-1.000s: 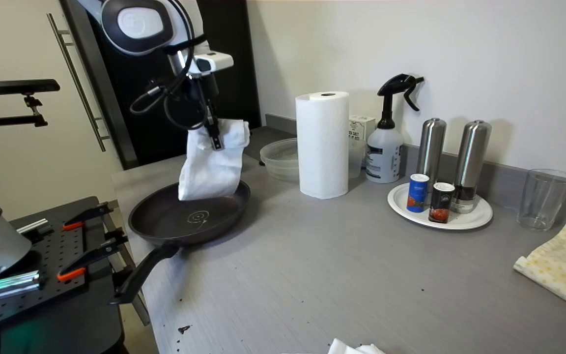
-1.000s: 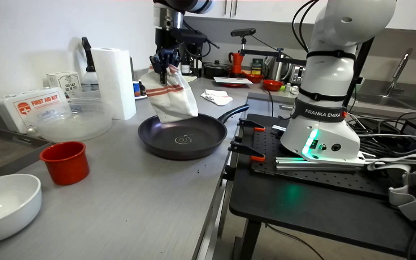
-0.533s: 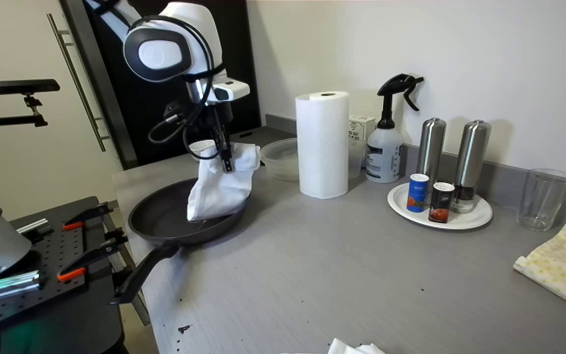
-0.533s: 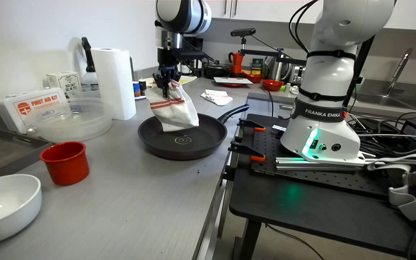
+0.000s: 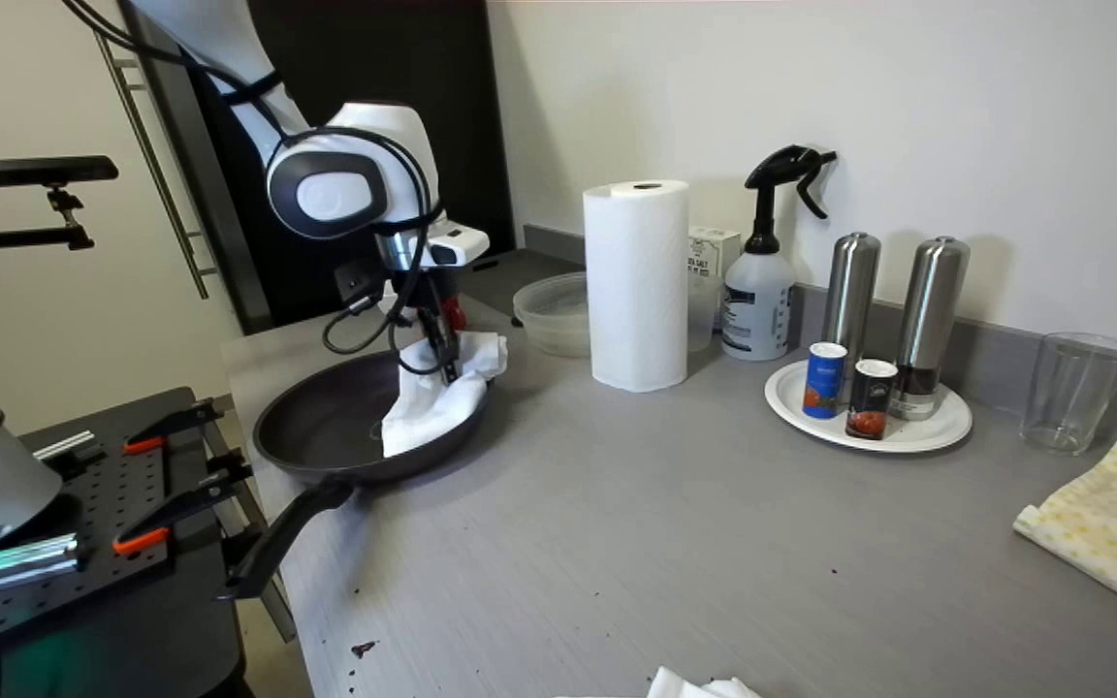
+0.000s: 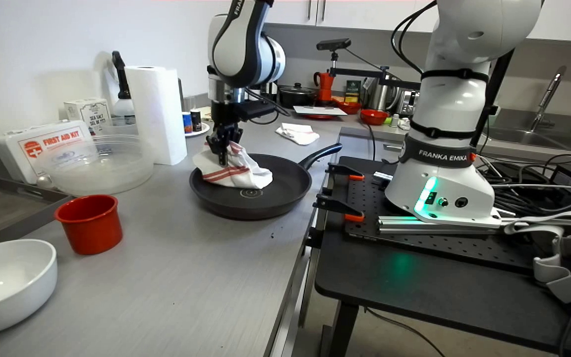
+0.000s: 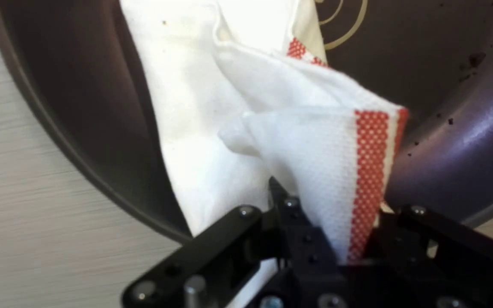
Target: Clean the pan
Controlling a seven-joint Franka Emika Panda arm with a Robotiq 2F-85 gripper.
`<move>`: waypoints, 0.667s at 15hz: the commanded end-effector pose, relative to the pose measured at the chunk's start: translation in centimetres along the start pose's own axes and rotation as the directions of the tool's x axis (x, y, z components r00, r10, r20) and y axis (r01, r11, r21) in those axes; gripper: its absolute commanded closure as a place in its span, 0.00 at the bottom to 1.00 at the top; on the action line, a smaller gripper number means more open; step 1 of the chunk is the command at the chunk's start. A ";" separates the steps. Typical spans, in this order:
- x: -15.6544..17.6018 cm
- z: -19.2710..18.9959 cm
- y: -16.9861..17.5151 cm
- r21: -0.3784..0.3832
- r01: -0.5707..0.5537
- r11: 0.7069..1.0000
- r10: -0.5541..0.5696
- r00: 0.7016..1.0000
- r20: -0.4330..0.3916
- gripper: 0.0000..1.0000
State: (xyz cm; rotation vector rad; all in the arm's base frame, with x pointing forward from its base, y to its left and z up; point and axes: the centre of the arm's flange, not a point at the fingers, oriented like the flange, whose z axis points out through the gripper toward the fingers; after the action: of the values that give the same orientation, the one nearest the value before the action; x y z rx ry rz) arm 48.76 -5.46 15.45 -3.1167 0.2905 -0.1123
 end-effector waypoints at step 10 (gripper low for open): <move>-1.1 6.3 -4.8 0.195 0.212 0.958 -0.207 0.977 -0.048 0.96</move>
State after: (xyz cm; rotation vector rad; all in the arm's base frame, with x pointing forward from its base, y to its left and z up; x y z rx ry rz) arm 48.82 -1.14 10.93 -3.0109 0.0318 -0.1556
